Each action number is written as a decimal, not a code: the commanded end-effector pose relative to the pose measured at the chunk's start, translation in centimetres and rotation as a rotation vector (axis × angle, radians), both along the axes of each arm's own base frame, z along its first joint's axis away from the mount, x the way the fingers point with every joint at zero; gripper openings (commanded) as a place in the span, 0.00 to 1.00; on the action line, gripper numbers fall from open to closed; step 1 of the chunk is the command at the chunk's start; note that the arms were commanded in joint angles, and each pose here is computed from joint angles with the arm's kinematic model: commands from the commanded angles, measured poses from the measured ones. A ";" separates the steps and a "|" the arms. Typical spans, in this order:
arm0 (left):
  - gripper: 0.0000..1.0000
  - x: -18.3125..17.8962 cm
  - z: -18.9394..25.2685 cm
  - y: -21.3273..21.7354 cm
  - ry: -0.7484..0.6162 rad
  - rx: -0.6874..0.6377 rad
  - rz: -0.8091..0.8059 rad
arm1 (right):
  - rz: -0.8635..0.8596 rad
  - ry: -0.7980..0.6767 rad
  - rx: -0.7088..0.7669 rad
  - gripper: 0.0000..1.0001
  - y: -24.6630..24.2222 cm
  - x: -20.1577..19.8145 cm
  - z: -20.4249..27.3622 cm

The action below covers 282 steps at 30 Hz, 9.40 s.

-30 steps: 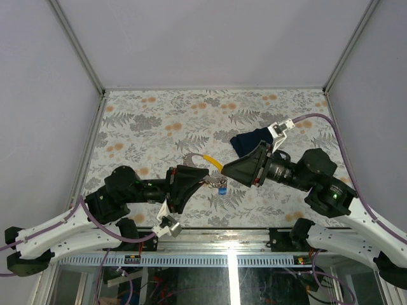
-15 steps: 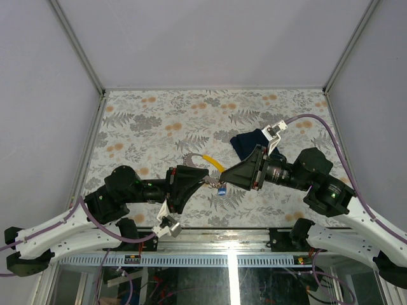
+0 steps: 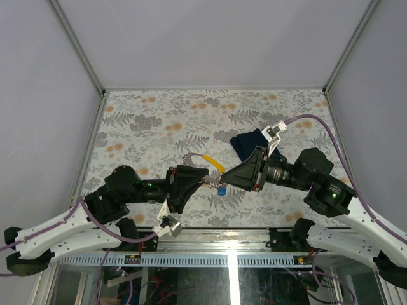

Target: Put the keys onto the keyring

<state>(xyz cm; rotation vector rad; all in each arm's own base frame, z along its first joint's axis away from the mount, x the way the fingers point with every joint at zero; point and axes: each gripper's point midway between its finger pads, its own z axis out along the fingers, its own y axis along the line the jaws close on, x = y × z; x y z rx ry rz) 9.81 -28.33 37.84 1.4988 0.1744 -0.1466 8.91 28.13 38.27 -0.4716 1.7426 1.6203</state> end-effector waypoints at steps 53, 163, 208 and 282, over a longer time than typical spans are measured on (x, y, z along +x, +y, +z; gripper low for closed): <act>0.00 3.0 4.2 1.2 0.197 -0.239 0.153 | -0.078 -0.233 0.035 0.28 -1.0 1.2 3.7; 0.59 -2.2 2.5 -3.3 1.039 -0.228 -0.233 | 0.016 -1.160 -0.288 0.00 -3.6 1.8 1.8; 0.29 -1.6 2.1 -4.7 1.107 -0.147 -0.180 | 0.028 -1.167 -0.235 0.00 -3.4 1.2 2.1; 0.59 -3.3 2.8 -3.6 1.023 -0.103 -0.246 | 0.032 -1.113 -0.137 0.00 -3.6 -0.3 1.9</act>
